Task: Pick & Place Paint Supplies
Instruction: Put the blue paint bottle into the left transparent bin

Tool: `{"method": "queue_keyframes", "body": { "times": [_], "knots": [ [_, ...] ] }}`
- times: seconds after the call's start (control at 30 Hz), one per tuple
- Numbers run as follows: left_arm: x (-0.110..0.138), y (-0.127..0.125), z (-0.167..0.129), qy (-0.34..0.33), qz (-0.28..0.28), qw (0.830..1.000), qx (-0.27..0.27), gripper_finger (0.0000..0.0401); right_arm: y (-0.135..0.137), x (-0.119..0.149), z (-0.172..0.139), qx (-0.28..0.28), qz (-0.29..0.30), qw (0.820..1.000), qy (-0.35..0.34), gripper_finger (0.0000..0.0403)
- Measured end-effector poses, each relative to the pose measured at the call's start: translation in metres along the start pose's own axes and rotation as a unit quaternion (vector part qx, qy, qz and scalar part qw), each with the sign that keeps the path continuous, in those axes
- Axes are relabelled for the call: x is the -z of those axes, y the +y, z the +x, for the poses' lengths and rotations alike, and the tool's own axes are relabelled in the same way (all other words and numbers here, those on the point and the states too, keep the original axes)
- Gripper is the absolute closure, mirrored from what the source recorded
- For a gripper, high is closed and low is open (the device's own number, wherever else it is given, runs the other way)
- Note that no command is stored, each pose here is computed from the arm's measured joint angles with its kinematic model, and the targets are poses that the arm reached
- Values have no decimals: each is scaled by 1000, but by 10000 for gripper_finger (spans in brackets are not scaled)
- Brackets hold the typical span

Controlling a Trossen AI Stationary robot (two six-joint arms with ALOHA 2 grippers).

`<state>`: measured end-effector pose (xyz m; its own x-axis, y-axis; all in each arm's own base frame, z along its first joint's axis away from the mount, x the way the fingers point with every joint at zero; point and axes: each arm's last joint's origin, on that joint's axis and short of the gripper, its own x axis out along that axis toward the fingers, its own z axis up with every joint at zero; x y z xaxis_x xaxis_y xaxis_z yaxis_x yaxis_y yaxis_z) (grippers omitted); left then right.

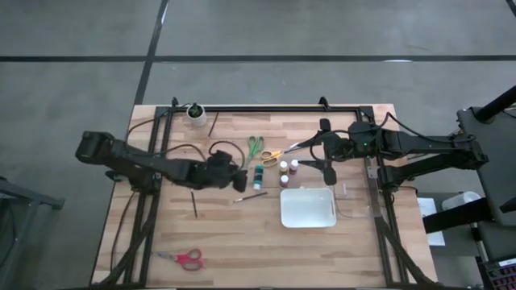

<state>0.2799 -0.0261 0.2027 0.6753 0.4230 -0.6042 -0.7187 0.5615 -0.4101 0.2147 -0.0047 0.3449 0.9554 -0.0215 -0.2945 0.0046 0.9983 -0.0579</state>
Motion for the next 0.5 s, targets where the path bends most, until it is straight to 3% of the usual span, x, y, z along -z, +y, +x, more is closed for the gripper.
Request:
{"method": "queue_keyframes", "body": {
  "times": [0.17,0.3,0.4,0.5],
  "knots": [
    [21,18,-10,-43,46,996,69,187,0,0,0,0,0,1000,0,161],
    [28,32,-19,-105,110,980,131,181,0,0,0,0,0,1000,1,161],
    [34,46,-22,-152,152,966,142,161,0,0,0,0,0,1000,0,161],
    [35,53,-26,-194,145,955,168,131,0,0,0,0,0,1000,0,161]
  ]
}}
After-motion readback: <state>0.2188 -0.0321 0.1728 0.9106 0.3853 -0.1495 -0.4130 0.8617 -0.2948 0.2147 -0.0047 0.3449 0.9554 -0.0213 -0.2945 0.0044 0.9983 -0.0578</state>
